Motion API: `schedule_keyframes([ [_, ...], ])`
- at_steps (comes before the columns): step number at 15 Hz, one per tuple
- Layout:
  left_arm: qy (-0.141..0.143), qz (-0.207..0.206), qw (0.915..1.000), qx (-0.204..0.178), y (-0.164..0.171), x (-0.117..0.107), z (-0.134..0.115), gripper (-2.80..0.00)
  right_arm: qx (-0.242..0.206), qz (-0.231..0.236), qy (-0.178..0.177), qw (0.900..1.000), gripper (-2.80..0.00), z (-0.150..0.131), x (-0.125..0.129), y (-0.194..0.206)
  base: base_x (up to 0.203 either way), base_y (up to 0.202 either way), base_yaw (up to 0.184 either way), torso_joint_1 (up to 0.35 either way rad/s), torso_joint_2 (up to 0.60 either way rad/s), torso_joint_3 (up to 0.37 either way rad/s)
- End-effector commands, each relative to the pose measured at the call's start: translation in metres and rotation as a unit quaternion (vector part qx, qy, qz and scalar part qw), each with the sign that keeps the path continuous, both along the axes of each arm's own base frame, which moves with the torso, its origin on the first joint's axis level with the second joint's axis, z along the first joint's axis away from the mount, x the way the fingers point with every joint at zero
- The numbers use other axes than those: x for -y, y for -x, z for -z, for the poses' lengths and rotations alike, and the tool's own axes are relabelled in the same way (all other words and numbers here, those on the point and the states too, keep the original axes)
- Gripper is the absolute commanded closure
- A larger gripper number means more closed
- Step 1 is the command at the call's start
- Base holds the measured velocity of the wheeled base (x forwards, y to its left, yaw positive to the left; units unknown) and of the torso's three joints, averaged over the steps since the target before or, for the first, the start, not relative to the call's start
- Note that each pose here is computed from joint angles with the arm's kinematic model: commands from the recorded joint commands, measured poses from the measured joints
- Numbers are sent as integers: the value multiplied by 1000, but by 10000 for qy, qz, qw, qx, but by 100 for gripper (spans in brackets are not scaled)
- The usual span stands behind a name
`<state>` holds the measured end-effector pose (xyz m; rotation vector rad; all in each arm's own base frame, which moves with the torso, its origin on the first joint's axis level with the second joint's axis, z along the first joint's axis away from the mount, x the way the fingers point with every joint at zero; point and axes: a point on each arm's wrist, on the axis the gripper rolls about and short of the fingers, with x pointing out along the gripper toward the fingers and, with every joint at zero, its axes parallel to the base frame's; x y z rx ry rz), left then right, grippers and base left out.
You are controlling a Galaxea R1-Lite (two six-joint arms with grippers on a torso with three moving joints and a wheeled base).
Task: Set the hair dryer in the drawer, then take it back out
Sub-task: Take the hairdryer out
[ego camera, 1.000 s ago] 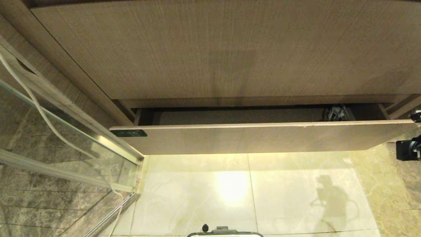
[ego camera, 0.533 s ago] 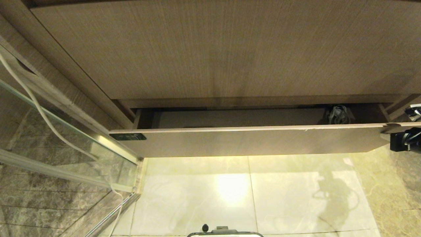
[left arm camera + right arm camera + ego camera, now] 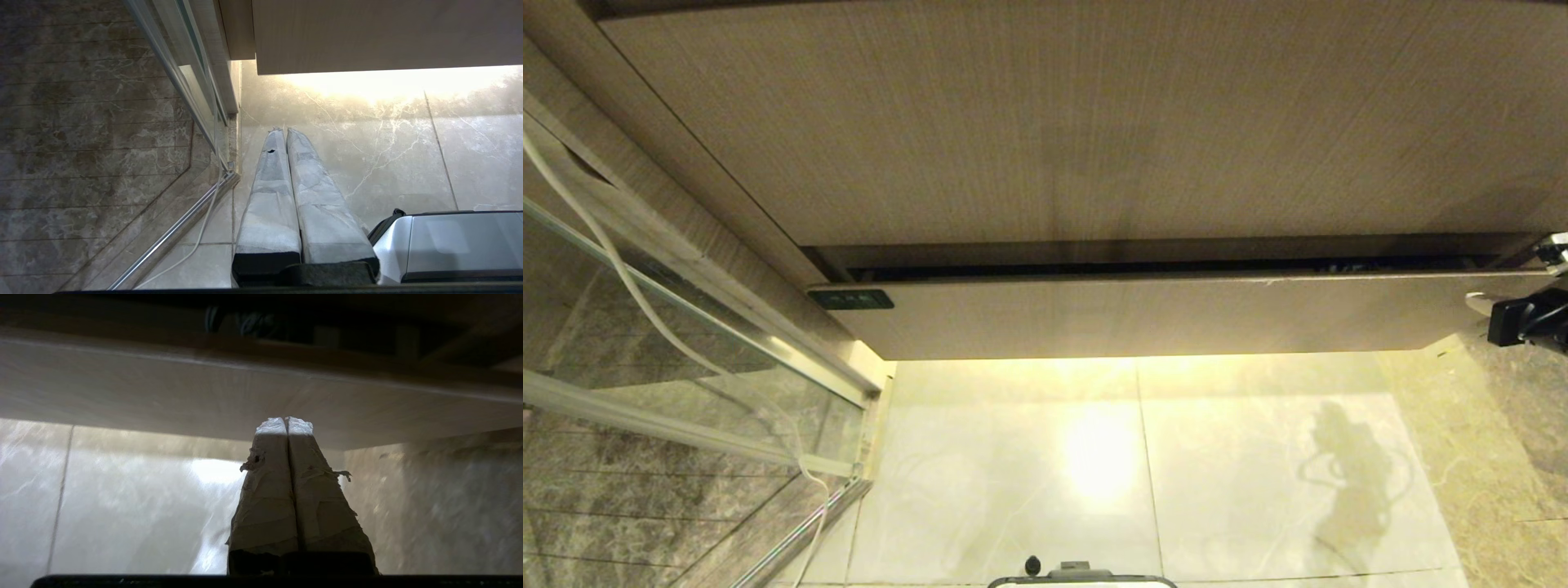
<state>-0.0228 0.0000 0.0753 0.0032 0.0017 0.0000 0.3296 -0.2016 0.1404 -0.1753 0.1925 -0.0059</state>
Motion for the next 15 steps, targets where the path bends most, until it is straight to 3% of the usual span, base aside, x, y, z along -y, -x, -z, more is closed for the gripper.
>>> schedule_keyframes([
  [1, 1, 0, 10000, -6, 0, 0, 0, 0, 89, -23, 43, 9999, 0, 7, 7, -12, 0, 0, 0, 0, 0, 0],
  [7, 1, 0, 10000, 1, 0, 0, 0, 0, 253, 39, -43, 9997, 0, 6, 14, -19, 0, 0, 0, 0, 0, 0],
  [15, 1, 0, 10000, 1, 0, 0, 0, 0, 514, 22, 105, 9986, 0, 8, 21, -32, 0, 0, 0, 0, 0, 0],
])
